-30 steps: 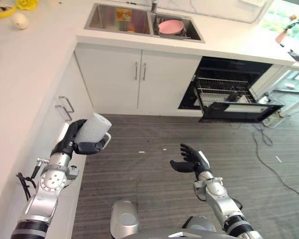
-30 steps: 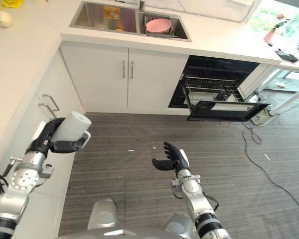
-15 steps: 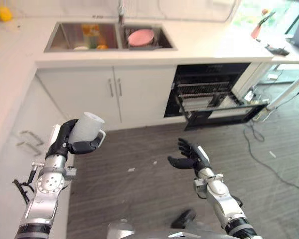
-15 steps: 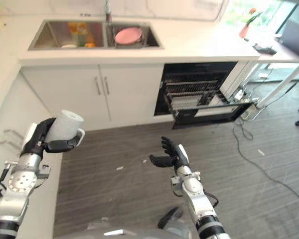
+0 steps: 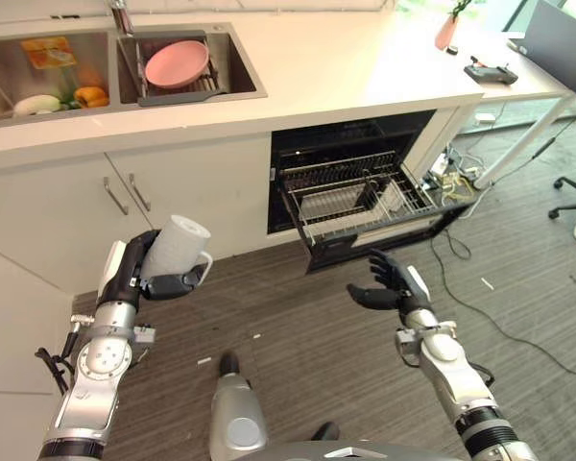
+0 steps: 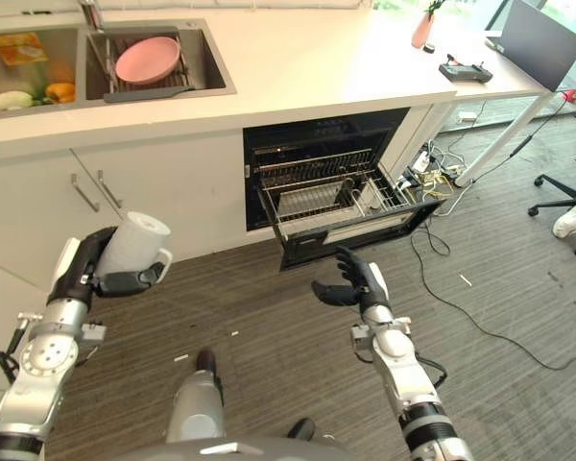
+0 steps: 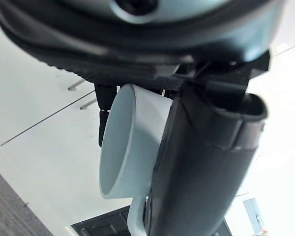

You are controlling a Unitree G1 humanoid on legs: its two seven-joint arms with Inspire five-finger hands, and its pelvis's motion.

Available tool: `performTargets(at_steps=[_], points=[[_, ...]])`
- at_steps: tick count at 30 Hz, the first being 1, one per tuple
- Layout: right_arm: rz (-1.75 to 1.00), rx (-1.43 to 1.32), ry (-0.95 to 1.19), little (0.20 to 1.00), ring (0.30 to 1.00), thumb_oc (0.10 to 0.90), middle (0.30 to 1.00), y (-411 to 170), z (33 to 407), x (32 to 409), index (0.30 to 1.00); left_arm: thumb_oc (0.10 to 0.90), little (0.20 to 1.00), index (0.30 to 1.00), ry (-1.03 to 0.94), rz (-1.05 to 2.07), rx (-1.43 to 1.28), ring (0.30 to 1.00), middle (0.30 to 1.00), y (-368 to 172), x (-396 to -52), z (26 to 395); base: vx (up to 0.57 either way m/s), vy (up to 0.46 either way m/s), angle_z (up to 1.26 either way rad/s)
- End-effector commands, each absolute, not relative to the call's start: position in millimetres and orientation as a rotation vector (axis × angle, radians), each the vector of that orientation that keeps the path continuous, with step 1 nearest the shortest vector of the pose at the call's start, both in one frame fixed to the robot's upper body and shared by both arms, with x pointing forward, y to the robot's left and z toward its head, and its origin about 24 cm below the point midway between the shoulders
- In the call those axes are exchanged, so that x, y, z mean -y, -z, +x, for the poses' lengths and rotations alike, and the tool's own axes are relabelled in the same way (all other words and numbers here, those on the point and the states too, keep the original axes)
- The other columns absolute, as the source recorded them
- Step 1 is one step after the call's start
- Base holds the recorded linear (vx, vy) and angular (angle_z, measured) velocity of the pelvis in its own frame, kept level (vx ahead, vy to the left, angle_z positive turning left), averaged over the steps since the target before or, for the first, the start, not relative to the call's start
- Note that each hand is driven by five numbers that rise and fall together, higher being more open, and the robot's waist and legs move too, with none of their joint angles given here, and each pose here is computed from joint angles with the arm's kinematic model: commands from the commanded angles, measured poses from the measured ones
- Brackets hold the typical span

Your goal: Place the dishes in the dishwasher.

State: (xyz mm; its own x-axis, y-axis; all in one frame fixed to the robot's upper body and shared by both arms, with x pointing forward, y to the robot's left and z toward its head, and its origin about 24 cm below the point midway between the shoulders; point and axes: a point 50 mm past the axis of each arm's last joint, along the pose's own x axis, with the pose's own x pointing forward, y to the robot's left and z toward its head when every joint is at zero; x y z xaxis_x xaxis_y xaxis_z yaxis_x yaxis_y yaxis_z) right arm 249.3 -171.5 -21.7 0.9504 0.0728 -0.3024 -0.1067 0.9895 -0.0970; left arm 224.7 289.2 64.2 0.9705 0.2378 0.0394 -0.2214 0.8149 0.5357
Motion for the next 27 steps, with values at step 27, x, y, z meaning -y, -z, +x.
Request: performTargets(at_steps=[27], points=[[0.086, 0.159, -0.128, 0.9, 0.9, 0.8, 0.9, -71, 274, 158, 0.9, 0.4, 0.3, 0.3, -0.272, 0.649, 0.384, 0.3, 0.3, -149, -283, 237, 0.2, 0.097, -0.12]])
